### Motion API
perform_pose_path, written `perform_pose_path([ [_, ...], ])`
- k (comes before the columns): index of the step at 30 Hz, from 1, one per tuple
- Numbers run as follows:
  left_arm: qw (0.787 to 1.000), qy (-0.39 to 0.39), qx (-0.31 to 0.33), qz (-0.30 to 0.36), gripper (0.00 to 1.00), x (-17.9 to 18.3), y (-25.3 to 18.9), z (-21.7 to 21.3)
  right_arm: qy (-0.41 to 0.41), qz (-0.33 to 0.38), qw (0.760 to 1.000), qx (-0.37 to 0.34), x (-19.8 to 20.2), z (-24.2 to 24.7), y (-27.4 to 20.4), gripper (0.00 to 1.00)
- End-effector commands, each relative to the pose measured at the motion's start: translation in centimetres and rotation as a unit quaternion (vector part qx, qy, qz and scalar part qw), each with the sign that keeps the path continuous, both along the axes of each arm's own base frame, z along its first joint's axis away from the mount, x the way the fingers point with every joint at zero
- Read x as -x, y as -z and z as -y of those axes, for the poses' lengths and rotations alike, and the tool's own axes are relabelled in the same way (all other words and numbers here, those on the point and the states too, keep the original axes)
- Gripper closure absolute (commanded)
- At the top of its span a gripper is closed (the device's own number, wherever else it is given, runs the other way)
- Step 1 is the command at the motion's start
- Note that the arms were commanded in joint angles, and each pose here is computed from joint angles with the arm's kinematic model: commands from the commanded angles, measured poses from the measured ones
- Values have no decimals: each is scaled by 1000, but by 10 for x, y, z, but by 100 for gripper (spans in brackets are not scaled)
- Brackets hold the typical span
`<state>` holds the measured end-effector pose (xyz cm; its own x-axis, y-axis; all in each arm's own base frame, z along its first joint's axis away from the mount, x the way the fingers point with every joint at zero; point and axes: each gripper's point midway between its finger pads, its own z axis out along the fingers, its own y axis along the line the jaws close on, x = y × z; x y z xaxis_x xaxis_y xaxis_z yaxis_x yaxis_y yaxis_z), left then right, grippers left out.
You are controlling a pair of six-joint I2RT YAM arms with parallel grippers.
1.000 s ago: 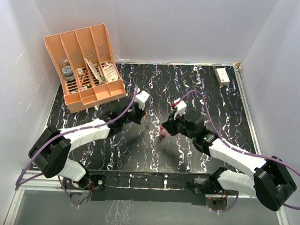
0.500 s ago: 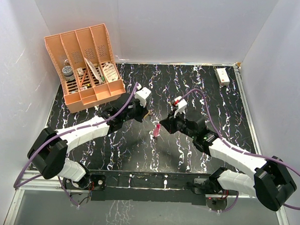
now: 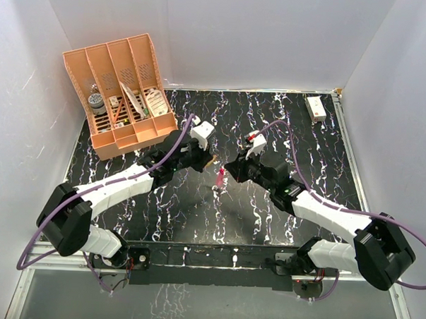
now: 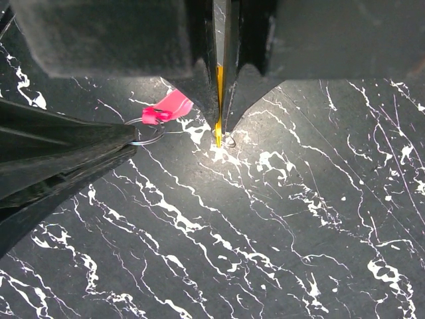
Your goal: Put the keys on the keyring
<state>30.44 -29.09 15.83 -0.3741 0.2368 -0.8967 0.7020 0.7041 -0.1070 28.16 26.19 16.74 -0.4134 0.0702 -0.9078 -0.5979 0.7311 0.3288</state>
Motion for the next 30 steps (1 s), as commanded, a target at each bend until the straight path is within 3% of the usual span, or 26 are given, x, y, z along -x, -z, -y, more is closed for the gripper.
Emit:
perform_pose_path([
  [1, 999, 9, 36, 24, 100, 1, -39, 7, 17, 46, 998, -48, -17, -11, -46, 100],
  [16, 998, -3, 56, 16, 100, 3, -46, 11, 57, 35, 996, -60, -26, -13, -52, 100],
  [30, 997, -44, 57, 32, 100, -9, -60, 10, 124, 19, 992, -20, -33, -15, -47, 100],
])
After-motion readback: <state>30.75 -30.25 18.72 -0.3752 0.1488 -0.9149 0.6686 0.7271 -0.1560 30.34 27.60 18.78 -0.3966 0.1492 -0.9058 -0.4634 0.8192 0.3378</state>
